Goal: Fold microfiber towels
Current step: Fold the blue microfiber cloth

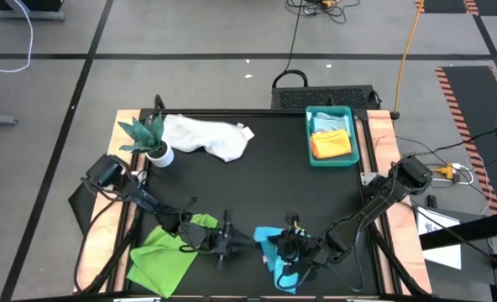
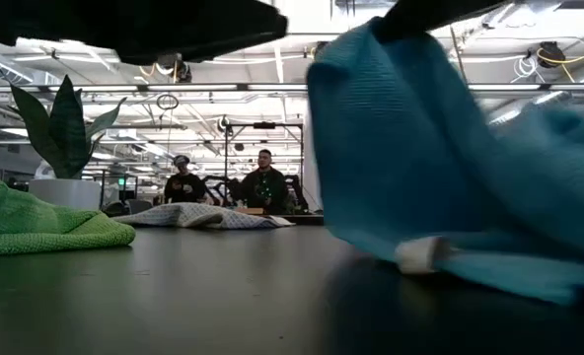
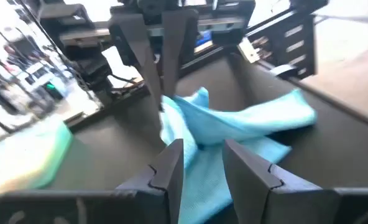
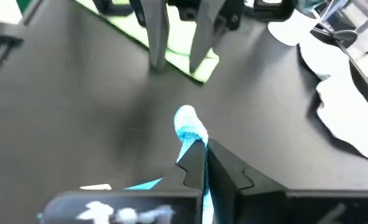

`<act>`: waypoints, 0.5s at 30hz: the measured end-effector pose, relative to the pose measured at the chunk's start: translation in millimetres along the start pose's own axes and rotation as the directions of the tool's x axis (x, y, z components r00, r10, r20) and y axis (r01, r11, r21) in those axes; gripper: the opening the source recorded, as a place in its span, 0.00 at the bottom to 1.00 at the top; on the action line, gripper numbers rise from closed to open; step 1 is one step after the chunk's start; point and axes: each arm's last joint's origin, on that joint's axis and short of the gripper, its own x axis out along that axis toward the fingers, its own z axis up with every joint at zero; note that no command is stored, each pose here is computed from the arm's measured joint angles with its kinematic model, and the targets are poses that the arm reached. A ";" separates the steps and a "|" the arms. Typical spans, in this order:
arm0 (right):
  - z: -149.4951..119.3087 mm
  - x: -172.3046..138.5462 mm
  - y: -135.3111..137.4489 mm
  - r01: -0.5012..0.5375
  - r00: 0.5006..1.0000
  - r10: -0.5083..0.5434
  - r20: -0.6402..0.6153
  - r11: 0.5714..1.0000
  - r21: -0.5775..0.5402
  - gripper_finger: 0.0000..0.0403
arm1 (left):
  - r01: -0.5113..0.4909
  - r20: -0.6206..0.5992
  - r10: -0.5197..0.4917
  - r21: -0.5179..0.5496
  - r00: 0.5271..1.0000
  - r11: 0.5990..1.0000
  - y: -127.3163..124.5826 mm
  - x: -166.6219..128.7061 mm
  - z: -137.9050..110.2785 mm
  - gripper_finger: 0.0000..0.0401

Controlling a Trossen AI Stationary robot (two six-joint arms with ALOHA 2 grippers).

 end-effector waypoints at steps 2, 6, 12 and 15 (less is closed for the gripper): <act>-3.1 2.2 1.4 -0.012 1.000 0.012 0.018 1.000 0.016 0.00 | 0.008 0.002 -0.008 0.049 1.000 0.999 -2.6 6.0 0.6 0.29; -15.5 5.7 1.4 -0.012 1.000 0.012 0.007 0.999 0.032 0.00 | 0.119 0.005 -0.120 0.104 0.993 0.987 -13.3 19.2 -4.2 0.29; -28.6 8.1 -0.4 0.004 1.000 -0.001 -0.021 0.991 0.131 0.00 | 0.141 0.015 -0.153 0.295 0.988 0.945 -25.3 39.7 -4.9 0.29; -31.7 8.4 -0.4 0.005 1.000 -0.001 -0.026 0.986 0.165 0.00 | 0.078 0.022 -0.096 0.414 0.995 0.907 -29.5 52.5 -0.2 0.29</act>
